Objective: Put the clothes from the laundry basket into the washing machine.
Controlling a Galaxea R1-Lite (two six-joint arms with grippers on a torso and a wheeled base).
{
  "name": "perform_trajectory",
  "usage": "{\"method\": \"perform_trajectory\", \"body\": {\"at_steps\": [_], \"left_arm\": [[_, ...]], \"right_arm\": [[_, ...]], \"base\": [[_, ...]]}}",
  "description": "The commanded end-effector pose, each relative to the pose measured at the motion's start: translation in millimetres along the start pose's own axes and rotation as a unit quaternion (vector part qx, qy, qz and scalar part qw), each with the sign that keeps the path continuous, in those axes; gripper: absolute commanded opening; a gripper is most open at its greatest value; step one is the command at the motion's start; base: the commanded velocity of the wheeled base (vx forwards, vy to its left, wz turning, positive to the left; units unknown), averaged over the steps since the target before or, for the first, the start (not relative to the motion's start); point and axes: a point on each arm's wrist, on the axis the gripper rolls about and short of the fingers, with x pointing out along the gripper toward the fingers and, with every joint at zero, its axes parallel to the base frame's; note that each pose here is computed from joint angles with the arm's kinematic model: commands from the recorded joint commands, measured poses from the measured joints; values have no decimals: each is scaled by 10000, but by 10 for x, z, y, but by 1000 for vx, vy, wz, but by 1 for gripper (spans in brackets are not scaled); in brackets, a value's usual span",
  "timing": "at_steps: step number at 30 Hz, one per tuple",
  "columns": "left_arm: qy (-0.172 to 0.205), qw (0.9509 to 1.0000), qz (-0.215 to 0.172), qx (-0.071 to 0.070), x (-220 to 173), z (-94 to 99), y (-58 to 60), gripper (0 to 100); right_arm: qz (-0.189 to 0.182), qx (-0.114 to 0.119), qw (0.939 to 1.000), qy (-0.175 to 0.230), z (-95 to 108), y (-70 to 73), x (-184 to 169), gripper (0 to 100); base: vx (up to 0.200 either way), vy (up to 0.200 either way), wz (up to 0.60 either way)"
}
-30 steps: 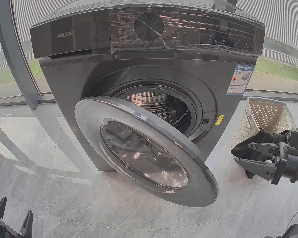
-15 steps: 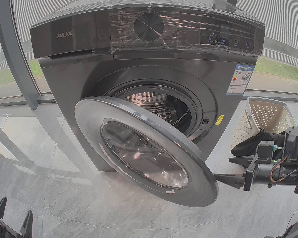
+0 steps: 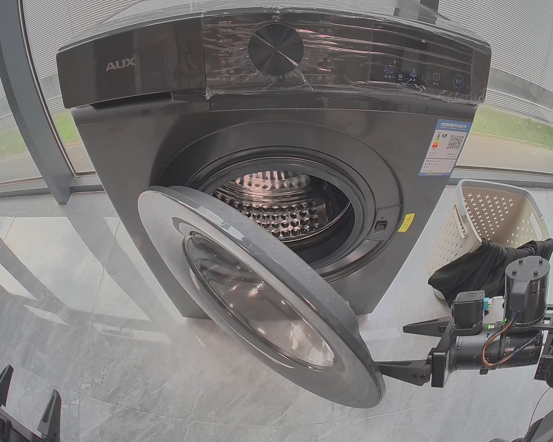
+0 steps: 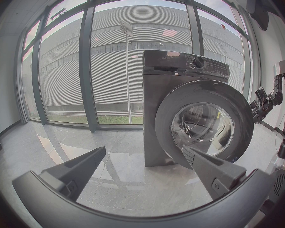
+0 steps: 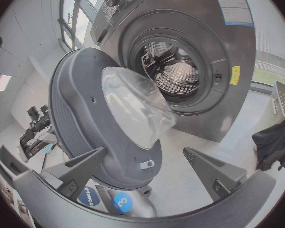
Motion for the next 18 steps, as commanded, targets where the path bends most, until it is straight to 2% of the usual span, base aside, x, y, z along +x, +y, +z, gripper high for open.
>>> {"method": "perform_trajectory", "body": {"at_steps": [1, 3, 6, 12, 18], "left_arm": [[-12, 10000, 2, 2, -2, -48, -1, 100], [-12, 10000, 2, 2, -2, -48, -1, 100], [-12, 10000, 2, 2, -2, -48, -1, 100], [-12, 10000, 2, -6, -2, -48, -1, 100], [-12, 10000, 2, 2, -2, -48, -1, 100]], "right_arm": [[-671, 131, 9974, -219, 107, -46, 56, 100], [-971, 285, 9944, -318, 169, -76, 119, 100], [-1140, 460, 9913, -463, 246, -78, 163, 100], [-1055, 462, 9930, -248, 171, -31, 245, 100], [-723, 331, 9968, -93, 107, 115, 268, 100]], "base": [[0, 0, 0], [0, 0, 0], [0, 0, 0], [0, 0, 0], [0, 0, 0]]}}
